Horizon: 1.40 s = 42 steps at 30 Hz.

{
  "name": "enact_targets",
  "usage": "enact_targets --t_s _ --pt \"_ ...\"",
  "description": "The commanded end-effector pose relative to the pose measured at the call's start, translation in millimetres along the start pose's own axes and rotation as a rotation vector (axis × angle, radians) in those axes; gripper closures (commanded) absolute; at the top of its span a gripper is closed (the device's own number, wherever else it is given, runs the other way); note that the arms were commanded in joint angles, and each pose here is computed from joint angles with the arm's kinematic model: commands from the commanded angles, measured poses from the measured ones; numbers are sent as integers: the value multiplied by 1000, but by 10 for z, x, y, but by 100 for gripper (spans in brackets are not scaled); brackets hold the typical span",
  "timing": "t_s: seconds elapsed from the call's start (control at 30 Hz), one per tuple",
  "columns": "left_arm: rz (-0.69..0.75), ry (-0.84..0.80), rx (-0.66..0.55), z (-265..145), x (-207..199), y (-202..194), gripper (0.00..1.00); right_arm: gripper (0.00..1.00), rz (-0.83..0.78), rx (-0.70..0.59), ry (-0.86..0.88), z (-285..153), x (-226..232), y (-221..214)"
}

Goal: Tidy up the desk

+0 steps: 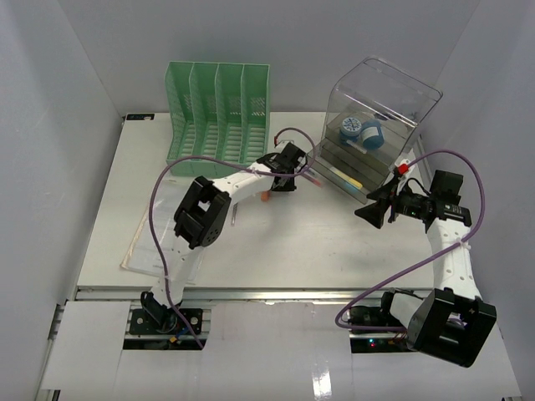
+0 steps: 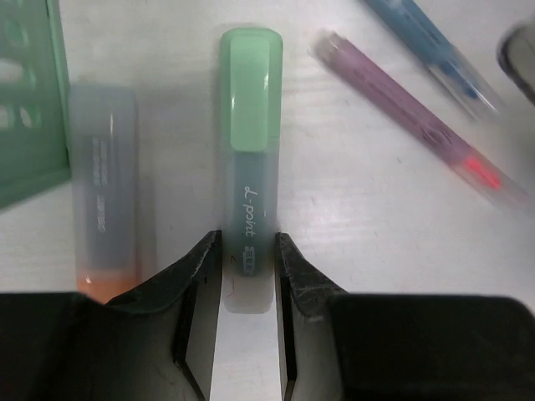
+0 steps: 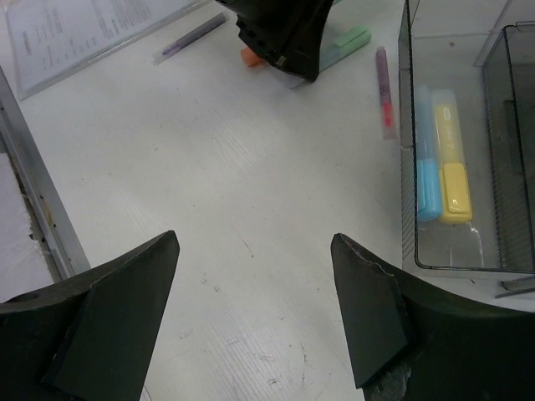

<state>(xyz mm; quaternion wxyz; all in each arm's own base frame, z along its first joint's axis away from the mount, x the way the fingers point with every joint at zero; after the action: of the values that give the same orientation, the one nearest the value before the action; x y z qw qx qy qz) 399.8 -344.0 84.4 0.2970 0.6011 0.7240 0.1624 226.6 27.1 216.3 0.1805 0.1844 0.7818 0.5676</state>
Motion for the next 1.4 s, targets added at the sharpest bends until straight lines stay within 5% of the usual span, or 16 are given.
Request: enact_targets --t_s 0.0,0.33,0.7,1.03,1.17,1.37 --pt "-160 -242 25 -686 -103 124 95 20 -13 -28 17 -15 41 33" --pt "-377 -694 70 -1474 -534 368 96 20 -17 -31 2 -46 31 42" --pt "-500 -955 241 -1207 -1367 608 92 20 -7 -49 -43 -154 -2 38" --pt "-508 -955 223 -1030 -1446 617 40 20 3 -63 -53 -213 -8 27" --pt "-457 -983 190 -1169 -1428 664 30 20 6 -66 -50 -219 -5 19" --pt "-277 -974 45 -1576 -1186 619 29 20 10 -69 -29 -211 3 -8"
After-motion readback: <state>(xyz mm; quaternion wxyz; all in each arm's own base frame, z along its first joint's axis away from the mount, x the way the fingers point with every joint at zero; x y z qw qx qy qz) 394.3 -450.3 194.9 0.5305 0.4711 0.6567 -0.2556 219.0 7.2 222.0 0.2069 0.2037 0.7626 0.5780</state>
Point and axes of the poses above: each gripper's point midway between its finger pads, its own z axis out along the fingers, its own x axis along the line the jaws close on, y = z × x, the point moved 7 cm from there along -z, back along the fingers, and after that the axes turned 14 degrees about -z, right-handed, at the moved point
